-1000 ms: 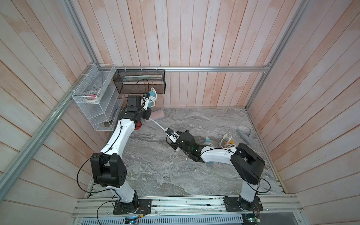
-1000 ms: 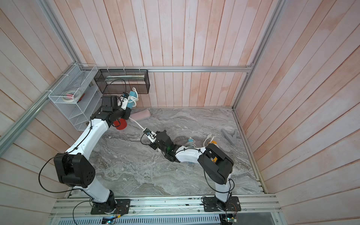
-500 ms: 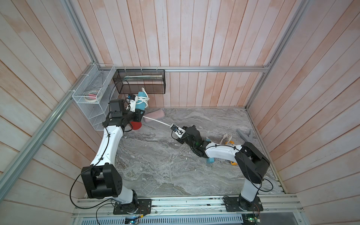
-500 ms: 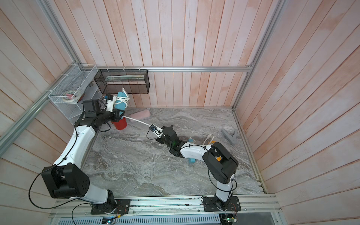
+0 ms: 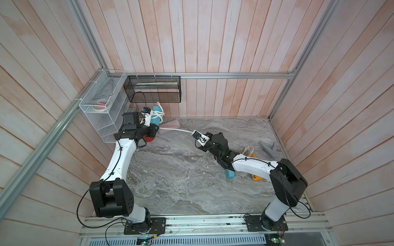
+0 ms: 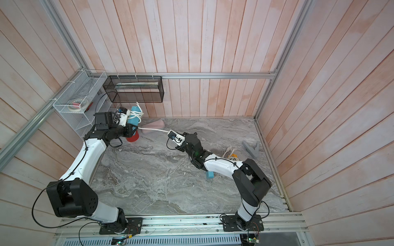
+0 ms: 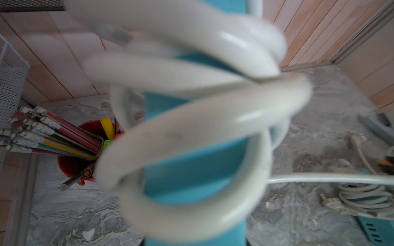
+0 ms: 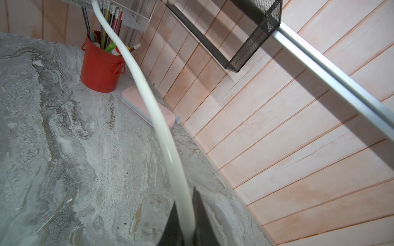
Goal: Wrap the cord around the power strip
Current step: Wrap the power cord around the power strip.
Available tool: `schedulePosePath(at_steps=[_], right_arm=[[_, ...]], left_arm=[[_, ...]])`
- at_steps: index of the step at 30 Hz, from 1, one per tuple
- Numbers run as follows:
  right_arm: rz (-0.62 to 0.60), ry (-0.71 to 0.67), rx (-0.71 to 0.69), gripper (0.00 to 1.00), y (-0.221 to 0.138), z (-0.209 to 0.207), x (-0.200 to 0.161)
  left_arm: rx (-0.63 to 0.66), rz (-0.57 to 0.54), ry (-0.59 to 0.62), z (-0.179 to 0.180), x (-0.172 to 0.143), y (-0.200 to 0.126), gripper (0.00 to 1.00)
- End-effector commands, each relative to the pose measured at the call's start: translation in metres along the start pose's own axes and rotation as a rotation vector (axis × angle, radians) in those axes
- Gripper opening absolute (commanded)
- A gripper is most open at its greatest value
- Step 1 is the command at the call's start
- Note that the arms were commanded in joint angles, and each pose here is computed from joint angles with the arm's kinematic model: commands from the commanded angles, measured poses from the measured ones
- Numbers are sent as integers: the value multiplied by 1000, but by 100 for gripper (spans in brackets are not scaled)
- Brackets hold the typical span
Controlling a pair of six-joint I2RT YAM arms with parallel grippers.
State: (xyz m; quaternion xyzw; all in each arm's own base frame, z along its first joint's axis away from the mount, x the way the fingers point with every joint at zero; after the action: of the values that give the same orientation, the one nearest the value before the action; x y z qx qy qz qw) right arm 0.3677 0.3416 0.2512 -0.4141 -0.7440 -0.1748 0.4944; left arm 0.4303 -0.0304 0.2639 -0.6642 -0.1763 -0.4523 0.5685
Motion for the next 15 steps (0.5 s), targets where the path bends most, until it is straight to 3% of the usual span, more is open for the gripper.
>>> schedulePosePath(at_steps=[1, 4, 11, 15], right_arm=[[-118, -46, 16, 0, -21, -13, 46], [-195, -53, 51, 0, -24, -21, 83], [-248, -32, 101, 0, -3, -61, 122], [-191, -49, 156, 0, 21, -74, 122]], left_arm=[[195, 74, 162, 24, 2, 12, 0], [91, 96, 287, -16, -2, 32, 0], [-385, 77, 720, -163, -33, 35, 0], [-635, 2, 762, -223, -41, 12, 0]])
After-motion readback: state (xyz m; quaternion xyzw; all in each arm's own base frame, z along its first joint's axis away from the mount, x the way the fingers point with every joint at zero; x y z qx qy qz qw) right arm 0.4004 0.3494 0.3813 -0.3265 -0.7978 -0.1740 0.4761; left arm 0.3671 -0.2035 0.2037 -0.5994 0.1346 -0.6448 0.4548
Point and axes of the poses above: each gripper's point midway between its finger pads, its own y axis out along the fingers, its own z axis along the line the jaws close on, x = y × z, the point moved 2 cm from there along -y, back along the fingers, and after that the axes turned 8 degrees about y, right-handed, at the moved point
